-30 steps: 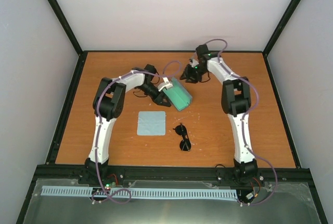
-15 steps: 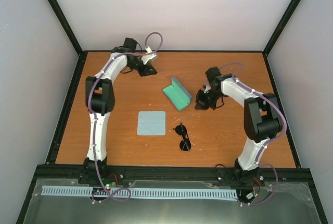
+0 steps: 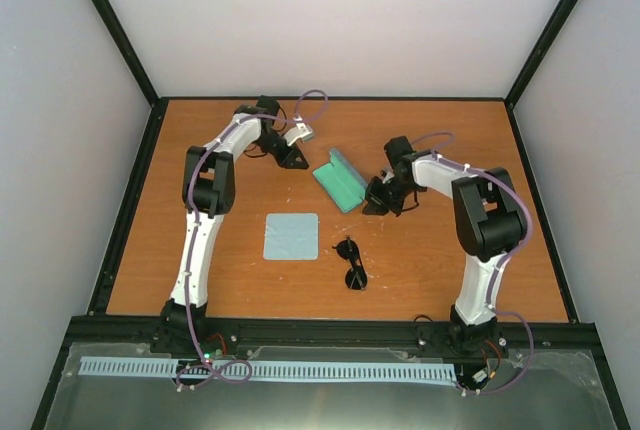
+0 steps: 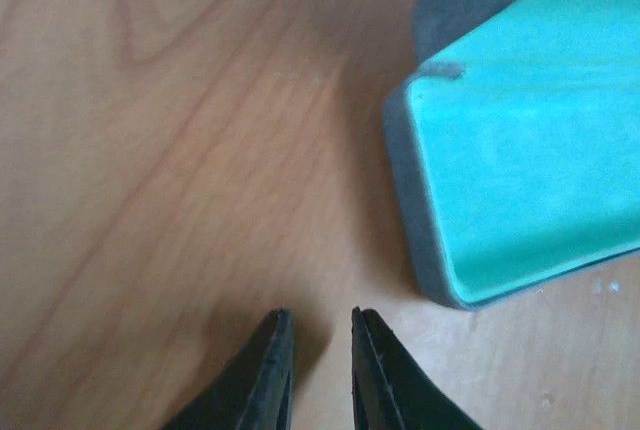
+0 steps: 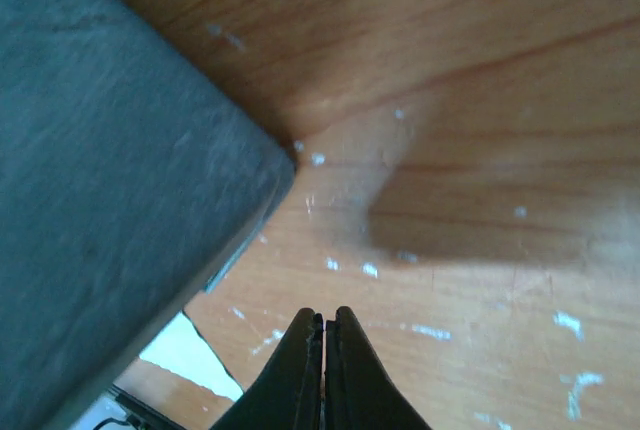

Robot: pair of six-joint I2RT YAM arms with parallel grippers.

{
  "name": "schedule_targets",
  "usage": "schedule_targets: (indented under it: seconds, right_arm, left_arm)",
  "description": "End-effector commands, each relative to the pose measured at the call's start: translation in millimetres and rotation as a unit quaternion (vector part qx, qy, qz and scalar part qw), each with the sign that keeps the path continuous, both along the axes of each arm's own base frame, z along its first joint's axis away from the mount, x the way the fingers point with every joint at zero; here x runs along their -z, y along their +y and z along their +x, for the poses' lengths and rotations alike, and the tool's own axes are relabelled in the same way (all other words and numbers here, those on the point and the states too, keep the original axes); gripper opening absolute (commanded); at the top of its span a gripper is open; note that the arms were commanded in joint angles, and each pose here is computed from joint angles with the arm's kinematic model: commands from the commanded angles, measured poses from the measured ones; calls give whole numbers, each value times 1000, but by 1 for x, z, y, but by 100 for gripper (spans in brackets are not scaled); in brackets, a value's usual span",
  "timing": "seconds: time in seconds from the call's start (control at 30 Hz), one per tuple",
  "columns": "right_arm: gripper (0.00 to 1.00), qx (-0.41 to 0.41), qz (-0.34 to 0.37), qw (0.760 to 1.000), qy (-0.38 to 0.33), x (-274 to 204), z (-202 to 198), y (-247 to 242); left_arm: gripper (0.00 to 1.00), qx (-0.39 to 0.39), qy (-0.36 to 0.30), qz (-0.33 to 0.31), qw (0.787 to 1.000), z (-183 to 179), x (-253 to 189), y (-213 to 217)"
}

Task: Organize the sunglasses
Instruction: Adjust the sunglasses case at the center of the board.

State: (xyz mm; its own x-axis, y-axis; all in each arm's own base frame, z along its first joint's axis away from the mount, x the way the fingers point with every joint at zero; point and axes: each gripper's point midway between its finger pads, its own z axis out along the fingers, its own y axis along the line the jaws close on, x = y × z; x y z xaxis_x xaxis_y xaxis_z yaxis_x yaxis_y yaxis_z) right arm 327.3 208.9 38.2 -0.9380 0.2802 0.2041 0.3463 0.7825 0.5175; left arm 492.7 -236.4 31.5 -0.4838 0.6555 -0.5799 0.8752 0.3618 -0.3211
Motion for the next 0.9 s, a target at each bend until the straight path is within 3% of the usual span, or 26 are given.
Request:
schedule_targets:
  seconds: [0.0,0.87]
  right_arm:
    - [3,2,2,1000,-8,7,15,8]
    - [3,11,-37,997,-62,27,89,-5]
  left_arm:
    - [20,13,20,-3,1000,-16,4,-7]
    - [20,19,133,-51,990,-78,9,-33]
